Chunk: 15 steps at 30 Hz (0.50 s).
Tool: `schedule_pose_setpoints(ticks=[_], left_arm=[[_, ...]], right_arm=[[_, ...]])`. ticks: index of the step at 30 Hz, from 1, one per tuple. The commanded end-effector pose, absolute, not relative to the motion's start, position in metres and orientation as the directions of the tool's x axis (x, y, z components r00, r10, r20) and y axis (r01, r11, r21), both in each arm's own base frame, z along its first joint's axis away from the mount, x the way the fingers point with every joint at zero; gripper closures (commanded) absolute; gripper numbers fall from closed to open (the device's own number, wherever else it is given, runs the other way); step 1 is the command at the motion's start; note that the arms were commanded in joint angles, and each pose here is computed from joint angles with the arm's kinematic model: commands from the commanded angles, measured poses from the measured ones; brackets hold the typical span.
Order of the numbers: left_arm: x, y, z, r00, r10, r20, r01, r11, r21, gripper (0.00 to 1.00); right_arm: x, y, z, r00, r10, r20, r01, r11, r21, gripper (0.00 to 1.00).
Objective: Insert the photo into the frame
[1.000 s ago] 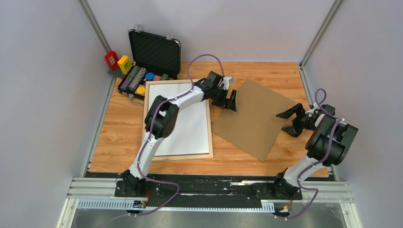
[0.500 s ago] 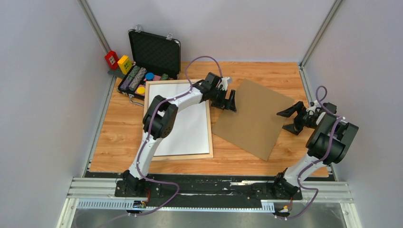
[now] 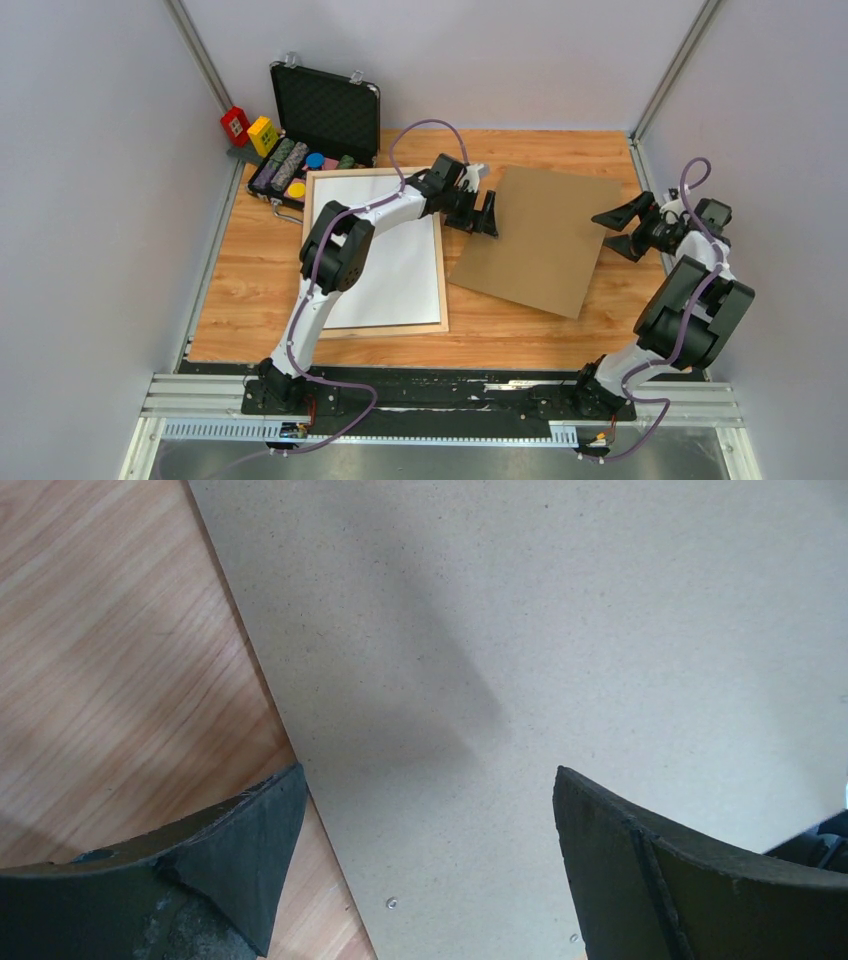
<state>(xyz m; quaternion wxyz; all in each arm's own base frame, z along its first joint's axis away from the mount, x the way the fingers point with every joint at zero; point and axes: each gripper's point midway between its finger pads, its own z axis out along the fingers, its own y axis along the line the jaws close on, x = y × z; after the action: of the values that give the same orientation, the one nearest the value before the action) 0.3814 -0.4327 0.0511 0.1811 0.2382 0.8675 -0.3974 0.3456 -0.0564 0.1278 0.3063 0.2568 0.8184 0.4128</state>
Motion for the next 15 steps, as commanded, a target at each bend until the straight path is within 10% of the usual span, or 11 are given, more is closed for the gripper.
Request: schedule_pose_setpoints(ticks=[1, 15], left_arm=[[0.298, -0.456, 0.029, -0.847, 0.413, -0.334, 0.519, 0.509, -0.687, 0.00], [0.286, -0.467, 0.047, -0.816, 0.443, -0.371, 0.554, 0.419, -0.720, 0.00]], right_arm=[[0.331, -0.013, 0.192, -0.751, 0.598, -0.281, -0.037, 0.386, 0.922, 0.17], [0.317, 0.030, 0.254, -0.783, 0.465, -0.413, -0.281, 0.328, 0.902, 0.18]])
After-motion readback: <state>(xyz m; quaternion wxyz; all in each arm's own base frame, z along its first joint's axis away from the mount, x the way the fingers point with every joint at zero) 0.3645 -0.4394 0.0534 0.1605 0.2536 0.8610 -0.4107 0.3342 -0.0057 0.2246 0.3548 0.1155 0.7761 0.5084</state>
